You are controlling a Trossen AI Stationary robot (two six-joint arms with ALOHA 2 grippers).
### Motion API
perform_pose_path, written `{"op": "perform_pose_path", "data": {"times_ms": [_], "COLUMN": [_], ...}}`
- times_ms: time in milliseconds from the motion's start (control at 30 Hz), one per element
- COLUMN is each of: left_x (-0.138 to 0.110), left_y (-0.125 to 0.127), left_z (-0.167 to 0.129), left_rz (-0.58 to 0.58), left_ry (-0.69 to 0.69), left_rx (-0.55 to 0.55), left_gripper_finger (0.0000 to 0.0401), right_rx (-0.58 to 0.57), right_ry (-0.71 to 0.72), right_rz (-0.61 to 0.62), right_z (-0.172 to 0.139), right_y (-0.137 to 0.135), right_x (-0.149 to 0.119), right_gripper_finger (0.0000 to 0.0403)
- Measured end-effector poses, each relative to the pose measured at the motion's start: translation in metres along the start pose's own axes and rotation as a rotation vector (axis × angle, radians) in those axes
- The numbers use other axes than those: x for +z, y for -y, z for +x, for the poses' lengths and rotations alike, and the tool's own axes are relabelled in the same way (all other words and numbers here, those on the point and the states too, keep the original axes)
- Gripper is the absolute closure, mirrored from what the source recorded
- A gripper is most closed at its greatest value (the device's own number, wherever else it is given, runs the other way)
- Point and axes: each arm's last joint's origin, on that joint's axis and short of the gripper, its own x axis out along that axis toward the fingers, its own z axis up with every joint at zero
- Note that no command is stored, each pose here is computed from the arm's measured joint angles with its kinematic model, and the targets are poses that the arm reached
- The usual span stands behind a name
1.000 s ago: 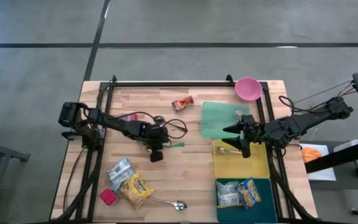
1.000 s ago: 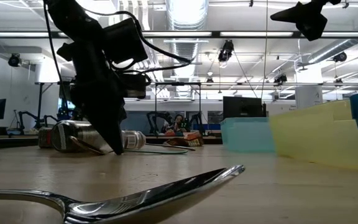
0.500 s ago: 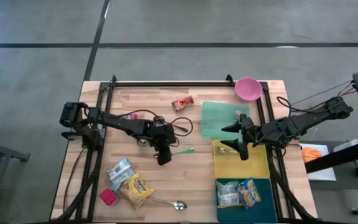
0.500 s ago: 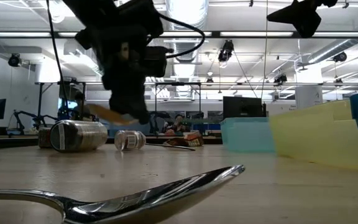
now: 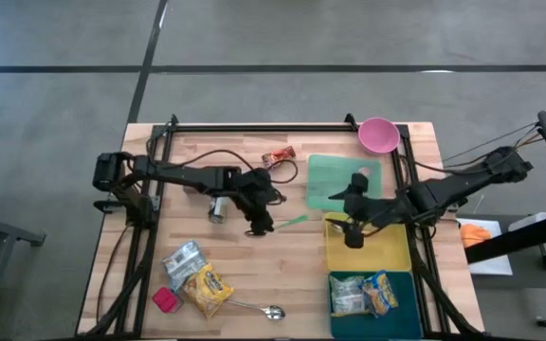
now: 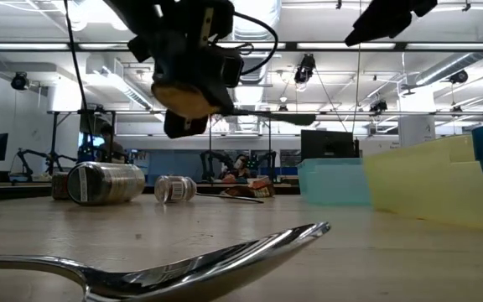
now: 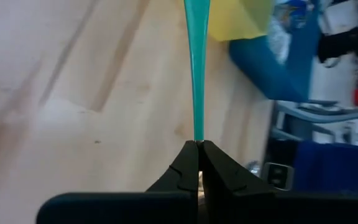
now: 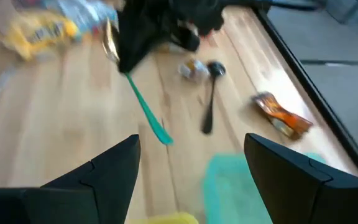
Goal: Pick & Place Food Item
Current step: Put the green spoon into the yellow bin
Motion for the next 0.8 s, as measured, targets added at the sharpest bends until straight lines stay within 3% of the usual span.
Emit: {"op": "perform_pose_path", "data": {"times_ms": [233, 400, 800], "left_x": [0.007, 0.011, 0.015], "left_y": [0.006, 0.011, 0.014], "left_z": [-0.005, -0.006, -0.008], "left_rz": [0.016, 0.025, 0.022], "left_ry": [-0.029, -0.025, -0.022], "left_rx": [-0.135, -0.218, -0.285], "left_gripper_finger": [0.0396, 0.0396, 0.0396], "right_rx": [-0.012, 0.051, 0.148], "right_ry": [-0.101, -0.107, -0.225], "right_rz": [-0.16, -0.28, -0.459], "right_z": [0.008, 0.014, 0.032], "right_y": [-0.009, -0.018, -0.033], "right_x": [0.016, 0.029, 0.038], "right_gripper_finger": [0.012, 0.012, 0.012]}}
